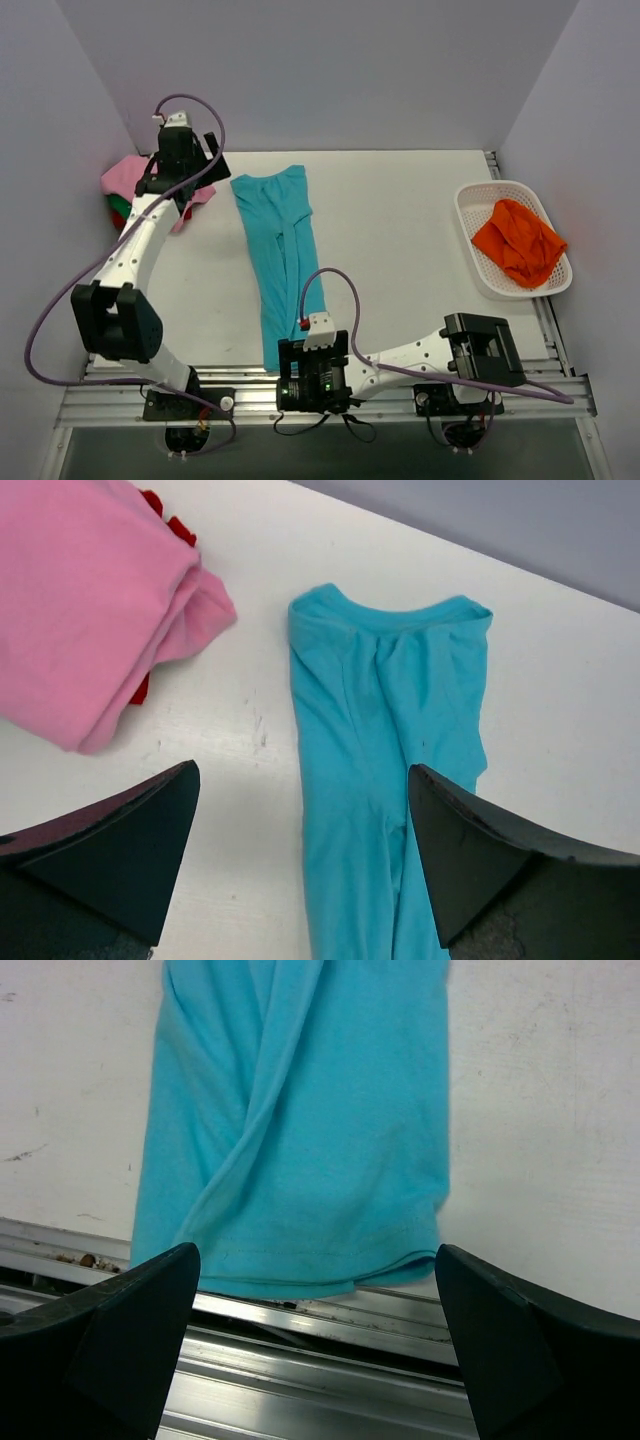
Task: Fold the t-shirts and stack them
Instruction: Fold the tshirt
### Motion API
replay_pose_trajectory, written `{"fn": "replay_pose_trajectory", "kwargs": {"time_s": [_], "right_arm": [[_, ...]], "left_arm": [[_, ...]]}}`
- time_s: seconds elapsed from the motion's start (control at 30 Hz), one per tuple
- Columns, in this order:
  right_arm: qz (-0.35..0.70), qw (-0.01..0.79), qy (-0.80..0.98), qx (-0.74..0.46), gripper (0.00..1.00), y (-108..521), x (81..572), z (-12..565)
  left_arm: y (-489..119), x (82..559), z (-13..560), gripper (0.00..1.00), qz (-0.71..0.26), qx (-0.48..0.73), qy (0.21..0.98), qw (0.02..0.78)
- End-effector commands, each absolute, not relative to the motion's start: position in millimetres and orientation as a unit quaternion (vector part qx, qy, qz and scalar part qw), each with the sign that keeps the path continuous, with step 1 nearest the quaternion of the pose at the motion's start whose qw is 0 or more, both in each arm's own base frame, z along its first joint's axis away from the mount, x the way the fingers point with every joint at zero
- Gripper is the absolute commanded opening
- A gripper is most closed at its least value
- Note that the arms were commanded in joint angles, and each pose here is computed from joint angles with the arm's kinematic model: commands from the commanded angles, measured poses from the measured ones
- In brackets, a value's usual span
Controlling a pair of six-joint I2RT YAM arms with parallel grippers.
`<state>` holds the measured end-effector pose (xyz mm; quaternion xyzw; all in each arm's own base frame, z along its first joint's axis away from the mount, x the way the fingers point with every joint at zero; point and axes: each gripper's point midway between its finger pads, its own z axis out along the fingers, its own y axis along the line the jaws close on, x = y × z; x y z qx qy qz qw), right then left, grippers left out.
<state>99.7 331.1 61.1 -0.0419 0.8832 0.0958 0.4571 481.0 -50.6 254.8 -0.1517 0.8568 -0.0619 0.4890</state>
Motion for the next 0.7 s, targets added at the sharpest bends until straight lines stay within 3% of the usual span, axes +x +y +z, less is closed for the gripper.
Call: {"fn": "replay_pose_trajectory", "kwargs": {"time_s": [0.0, 0.2, 0.3, 0.43, 0.47, 0.67], "right_arm": [[0.059, 0.510, 0.857, -0.040, 1.00, 316.4, 114.5, 84.6], [0.055, 0.534, 0.844, -0.012, 1.00, 276.0, 159.1, 103.4], [0.163, 0.512, 0.844, -0.002, 1.00, 285.3, 177.2, 124.3], [0.228, 0.534, 0.814, 0.020, 1.00, 265.2, 189.7, 147.9], [0.229, 0.548, 0.804, 0.038, 1.00, 257.6, 194.0, 160.3], [0.246, 0.576, 0.779, 0.040, 1.00, 250.5, 199.1, 188.0]], "left_arm": [[-68.9, 435.0, 240.3, 0.94, -0.051, -0.154, 0.864, 0.477], [-118.5, 348.2, 191.1, 0.94, -0.114, -0.163, 0.857, 0.475], [-172.2, 312.9, 195.8, 0.94, -0.224, -0.107, 0.817, 0.521], [-215.4, 274.1, 225.9, 0.94, -0.411, -0.016, 0.688, 0.598], [-217.6, 262.4, 266.4, 0.94, -0.462, 0.010, 0.600, 0.653], [-247.2, 250.4, 259.0, 0.94, -0.553, 0.051, 0.574, 0.601]]}}
